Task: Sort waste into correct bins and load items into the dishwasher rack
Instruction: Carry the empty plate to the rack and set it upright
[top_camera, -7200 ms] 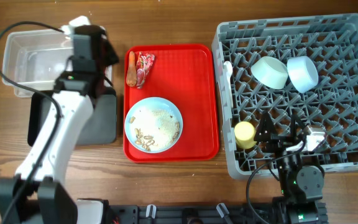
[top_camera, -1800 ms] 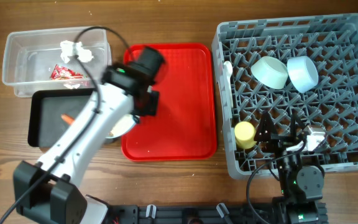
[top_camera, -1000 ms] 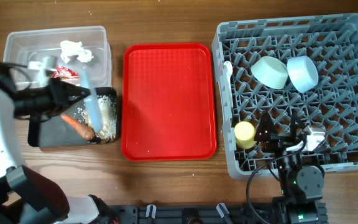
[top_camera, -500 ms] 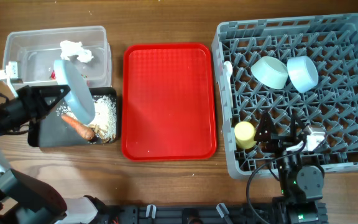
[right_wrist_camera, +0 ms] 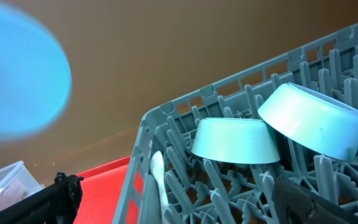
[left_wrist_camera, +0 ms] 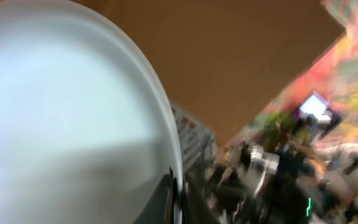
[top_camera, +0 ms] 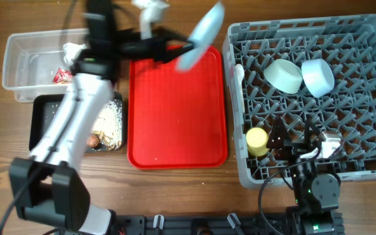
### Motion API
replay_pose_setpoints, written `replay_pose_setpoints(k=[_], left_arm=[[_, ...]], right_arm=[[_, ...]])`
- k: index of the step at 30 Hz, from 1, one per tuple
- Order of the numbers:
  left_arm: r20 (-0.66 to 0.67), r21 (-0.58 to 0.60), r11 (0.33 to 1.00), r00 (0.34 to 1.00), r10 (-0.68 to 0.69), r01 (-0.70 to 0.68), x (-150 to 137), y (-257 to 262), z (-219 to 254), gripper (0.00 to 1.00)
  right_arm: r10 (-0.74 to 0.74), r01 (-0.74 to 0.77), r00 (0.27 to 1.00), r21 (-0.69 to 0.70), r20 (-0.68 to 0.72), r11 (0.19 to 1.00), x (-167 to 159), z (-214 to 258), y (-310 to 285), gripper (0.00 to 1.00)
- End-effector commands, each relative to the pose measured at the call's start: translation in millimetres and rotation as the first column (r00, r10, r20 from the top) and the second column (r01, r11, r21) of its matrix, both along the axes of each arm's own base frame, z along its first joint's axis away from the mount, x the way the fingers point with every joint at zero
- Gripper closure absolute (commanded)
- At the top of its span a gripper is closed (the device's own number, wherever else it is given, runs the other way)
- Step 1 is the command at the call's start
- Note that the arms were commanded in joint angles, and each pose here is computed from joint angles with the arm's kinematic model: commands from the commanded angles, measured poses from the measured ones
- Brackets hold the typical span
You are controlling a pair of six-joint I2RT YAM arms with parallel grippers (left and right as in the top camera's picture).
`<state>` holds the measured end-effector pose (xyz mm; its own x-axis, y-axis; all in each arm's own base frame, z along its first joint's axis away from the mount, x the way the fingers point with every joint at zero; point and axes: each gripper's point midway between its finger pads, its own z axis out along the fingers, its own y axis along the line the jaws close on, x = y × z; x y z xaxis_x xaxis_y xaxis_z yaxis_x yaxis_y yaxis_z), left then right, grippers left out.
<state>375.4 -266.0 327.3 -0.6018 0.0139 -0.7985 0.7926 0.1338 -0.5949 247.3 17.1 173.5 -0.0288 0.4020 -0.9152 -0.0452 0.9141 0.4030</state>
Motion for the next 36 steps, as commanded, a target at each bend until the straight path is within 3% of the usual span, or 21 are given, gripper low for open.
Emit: replay_pose_setpoints(k=[1, 6, 18, 23, 24, 25, 26, 27, 33, 36], left_arm=[[-0.463, 0.044, 0.936, 0.823, 0.329, -0.35, 24, -59, -10, 0.96], [-0.572, 0.0, 0.906, 0.743, 0.347, -0.423, 15, -112, -12, 0.96], [-0.793, 0.137, 0.836, 0.447, 0.414, -0.532, 52, -118, -96, 0.95], [-0.802, 0.147, 0.851, 0.443, 0.401, -0.504, 51, -121, -106, 0.96], [-0.807, 0.143, 0.864, 0.448, 0.384, -0.483, 49, -121, -105, 0.77], [-0.814, 0.139, 0.878, 0.452, 0.365, -0.459, 47, -119, -105, 0.34], [-0.821, 0.136, 0.89, 0.453, 0.347, -0.436, 47, -116, -104, 0.08], [-0.835, 0.146, 0.901, 0.439, 0.333, -0.408, 46, -109, -108, 0.0], [-0.847, 0.183, 0.931, 0.431, 0.313, -0.316, 48, -72, -119, 0.0], [-0.812, 0.207, 0.935, 0.483, 0.329, -0.289, 41, -54, -113, 0.0]], right_arm=[[0.005, -0.005, 1.0, 0.008, 0.008, 1.0, 0, 2, 1, 0.0], [0.005, -0.005, 1.0, 0.008, 0.008, 1.0, 0, 2, 1, 0.0], [0.005, -0.005, 1.0, 0.008, 0.008, 1.0, 0, 2, 1, 0.0], [0.005, -0.005, 1.0, 0.008, 0.008, 1.0, 0, 2, 1, 0.0], [0.005, -0.005, 1.0, 0.008, 0.008, 1.0, 0, 2, 1, 0.0], [0.005, -0.005, 1.0, 0.008, 0.008, 1.0, 0, 2, 1, 0.01], [0.005, -0.005, 1.0, 0.007, 0.008, 1.0, 0, 2, 1, 0.0], [0.005, -0.005, 1.0, 0.008, 0.008, 1.0, 0, 2, 1, 0.0], [0.005, -0.005, 1.0, 0.008, 0.008, 1.0, 0, 2, 1, 0.0], [0.005, -0.005, 1.0, 0.008, 0.008, 1.0, 0, 2, 1, 0.0]])
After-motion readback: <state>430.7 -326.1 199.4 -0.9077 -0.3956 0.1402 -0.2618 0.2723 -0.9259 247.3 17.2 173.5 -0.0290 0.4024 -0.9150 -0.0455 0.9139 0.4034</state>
